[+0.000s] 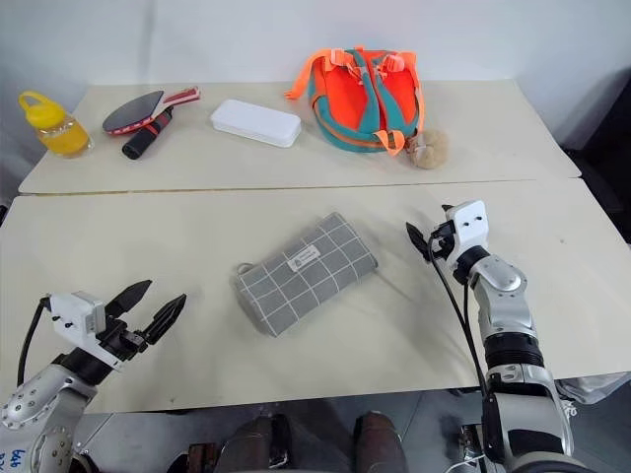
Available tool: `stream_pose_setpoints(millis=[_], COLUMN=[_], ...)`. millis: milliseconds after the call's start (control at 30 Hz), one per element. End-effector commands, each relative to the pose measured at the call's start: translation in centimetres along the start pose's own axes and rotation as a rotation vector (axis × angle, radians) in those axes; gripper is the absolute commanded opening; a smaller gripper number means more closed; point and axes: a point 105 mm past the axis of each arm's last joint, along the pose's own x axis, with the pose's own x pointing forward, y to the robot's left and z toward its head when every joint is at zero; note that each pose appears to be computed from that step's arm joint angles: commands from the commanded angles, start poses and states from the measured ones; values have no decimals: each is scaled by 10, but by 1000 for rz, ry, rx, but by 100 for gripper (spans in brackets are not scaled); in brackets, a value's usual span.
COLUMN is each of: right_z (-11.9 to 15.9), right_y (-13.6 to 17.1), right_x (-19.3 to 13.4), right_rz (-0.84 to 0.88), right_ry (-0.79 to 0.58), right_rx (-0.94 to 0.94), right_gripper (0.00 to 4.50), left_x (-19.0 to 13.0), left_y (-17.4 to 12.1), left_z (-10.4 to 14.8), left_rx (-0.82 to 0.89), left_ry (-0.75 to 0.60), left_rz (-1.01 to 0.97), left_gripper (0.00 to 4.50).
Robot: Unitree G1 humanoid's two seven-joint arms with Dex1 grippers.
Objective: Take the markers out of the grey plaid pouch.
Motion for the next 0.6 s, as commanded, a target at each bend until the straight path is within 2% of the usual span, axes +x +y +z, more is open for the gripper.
stream_pose_setpoints(millis=[33,300,433,600], right_z=[14,25,45,74], right_y=[-8,4,32,84], right_x=[-3,3,6,7], right_rz=[-21,51,182,377], right_ry=[-51,-92,-158,-271], right_rx=[-28,-17,-80,-95], right_gripper=[450,450,326,143], left_x=[-3,-4,-3,-5], left_y=[-3,-20,-33,-47], left_z=[4,12,16,19], left_rx=[23,-56,-149,-284], left_ry=[-7,-21,-22,-16], left_rz=[-19,-84,-101,-135], left_gripper=[380,380,383,383])
